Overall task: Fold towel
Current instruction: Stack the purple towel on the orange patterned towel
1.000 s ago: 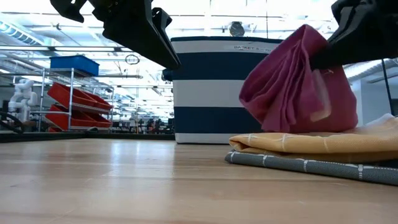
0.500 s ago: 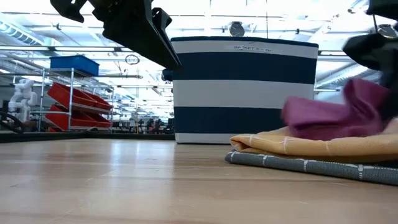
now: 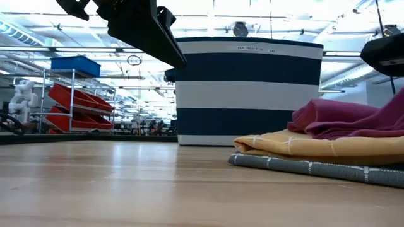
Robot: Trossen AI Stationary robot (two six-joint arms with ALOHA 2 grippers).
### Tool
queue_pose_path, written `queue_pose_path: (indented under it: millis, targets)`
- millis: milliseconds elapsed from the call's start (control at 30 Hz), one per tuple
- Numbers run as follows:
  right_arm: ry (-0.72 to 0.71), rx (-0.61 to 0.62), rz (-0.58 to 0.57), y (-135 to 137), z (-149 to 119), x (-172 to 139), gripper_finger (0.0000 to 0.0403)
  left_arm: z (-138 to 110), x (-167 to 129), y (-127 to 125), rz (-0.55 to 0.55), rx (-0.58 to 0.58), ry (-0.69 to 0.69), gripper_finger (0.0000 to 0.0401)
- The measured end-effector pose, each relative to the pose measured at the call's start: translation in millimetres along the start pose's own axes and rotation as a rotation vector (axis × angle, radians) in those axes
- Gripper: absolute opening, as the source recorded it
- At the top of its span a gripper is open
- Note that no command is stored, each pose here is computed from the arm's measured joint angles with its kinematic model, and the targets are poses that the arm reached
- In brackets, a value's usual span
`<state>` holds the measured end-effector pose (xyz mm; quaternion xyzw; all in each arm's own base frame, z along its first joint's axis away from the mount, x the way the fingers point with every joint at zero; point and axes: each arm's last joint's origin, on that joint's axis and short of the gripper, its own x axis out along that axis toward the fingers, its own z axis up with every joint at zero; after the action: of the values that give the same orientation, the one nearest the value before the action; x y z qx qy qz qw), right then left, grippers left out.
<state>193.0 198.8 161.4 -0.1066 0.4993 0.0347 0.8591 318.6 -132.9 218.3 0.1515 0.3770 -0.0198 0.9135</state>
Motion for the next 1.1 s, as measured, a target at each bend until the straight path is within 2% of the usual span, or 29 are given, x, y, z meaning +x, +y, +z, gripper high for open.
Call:
queue_pose_path:
  millis: [233,433,667,967,1100]
  targets:
    - [0.072,0.047,-0.045,-6.5,-4.4,-7.0,0.011,0.0,0.0,-0.6,-0.026,-0.002,0.0,0.0099]
    - [0.059,0.018,-0.072,-4.5,18.6,-32.1,0.0149,3.3,3.7,-1.0,-0.036,-0.018,-0.036,0.0099]
    - [-0.021,0.0,-0.125,-4.3,39.7,-51.6,0.0155,5.9,37.7,-8.6,-0.134,0.01,-0.123,0.0099]
    - [-0.039,0.07,-0.139,-4.5,40.7,-52.1,0.0155,4.6,85.5,-14.0,-0.086,0.066,-0.283,0.0099]
    - [-0.045,0.077,-0.138,-4.2,41.1,-52.1,0.0155,0.6,100.4,-15.8,-0.078,0.145,-0.322,0.0099]
